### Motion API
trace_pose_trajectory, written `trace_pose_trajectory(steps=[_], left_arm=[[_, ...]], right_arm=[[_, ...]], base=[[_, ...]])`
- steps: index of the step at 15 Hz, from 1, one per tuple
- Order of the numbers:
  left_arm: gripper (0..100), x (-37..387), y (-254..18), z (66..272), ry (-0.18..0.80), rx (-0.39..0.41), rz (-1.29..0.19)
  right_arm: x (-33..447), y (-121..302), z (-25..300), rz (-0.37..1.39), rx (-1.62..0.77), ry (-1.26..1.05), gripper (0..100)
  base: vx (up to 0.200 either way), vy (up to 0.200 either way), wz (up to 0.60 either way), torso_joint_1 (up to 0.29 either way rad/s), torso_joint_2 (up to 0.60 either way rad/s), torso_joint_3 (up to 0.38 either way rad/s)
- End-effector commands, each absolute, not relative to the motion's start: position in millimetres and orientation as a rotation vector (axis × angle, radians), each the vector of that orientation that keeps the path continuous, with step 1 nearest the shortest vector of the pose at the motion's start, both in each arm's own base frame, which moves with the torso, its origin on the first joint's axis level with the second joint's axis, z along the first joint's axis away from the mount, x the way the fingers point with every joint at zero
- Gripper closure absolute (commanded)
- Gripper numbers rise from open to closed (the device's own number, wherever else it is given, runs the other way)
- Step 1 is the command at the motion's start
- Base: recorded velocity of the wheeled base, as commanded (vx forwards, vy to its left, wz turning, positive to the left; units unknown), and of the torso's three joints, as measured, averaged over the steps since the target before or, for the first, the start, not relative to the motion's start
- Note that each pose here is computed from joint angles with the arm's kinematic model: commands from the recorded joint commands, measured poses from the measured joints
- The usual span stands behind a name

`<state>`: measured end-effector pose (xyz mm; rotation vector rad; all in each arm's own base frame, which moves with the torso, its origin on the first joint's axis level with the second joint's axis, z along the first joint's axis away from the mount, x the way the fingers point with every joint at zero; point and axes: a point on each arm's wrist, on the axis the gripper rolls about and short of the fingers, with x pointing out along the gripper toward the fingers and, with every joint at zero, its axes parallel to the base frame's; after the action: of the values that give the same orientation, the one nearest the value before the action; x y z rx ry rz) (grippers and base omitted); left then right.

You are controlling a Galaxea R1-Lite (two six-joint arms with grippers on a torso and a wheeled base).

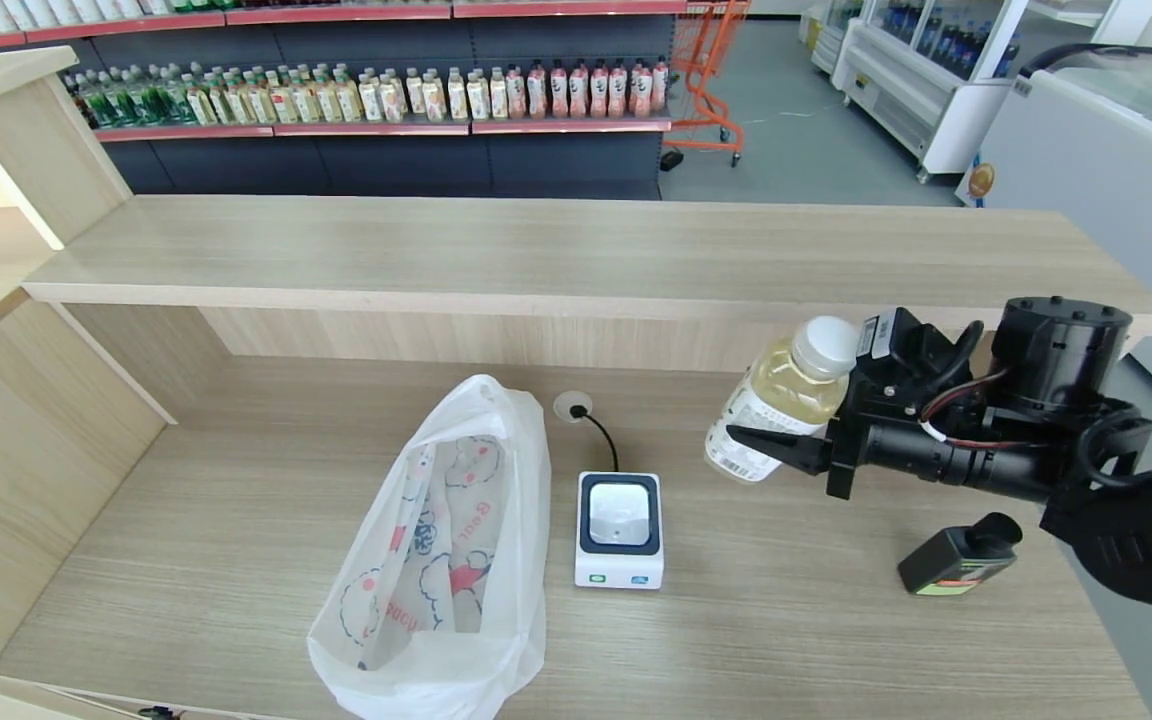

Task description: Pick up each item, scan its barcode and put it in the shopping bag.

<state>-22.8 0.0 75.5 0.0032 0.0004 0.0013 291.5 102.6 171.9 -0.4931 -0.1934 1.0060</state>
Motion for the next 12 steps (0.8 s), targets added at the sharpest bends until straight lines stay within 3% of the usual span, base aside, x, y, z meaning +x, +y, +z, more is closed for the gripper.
trace_pose_trajectory(steps=[1, 12], left_arm=[[0, -23, 0, 75, 0.000, 0.003, 0.002], [0, -23, 0, 75, 0.000, 0.003, 0.002]], right_arm=[[291, 102, 170, 1.008, -0.497, -0.189, 100], [260, 85, 185, 0.973, -0.500, -0.204, 100]], base=[[0.000, 0.000, 0.00, 0.000, 0.00, 0.000], [0.000, 0.000, 0.00, 0.000, 0.00, 0.000]])
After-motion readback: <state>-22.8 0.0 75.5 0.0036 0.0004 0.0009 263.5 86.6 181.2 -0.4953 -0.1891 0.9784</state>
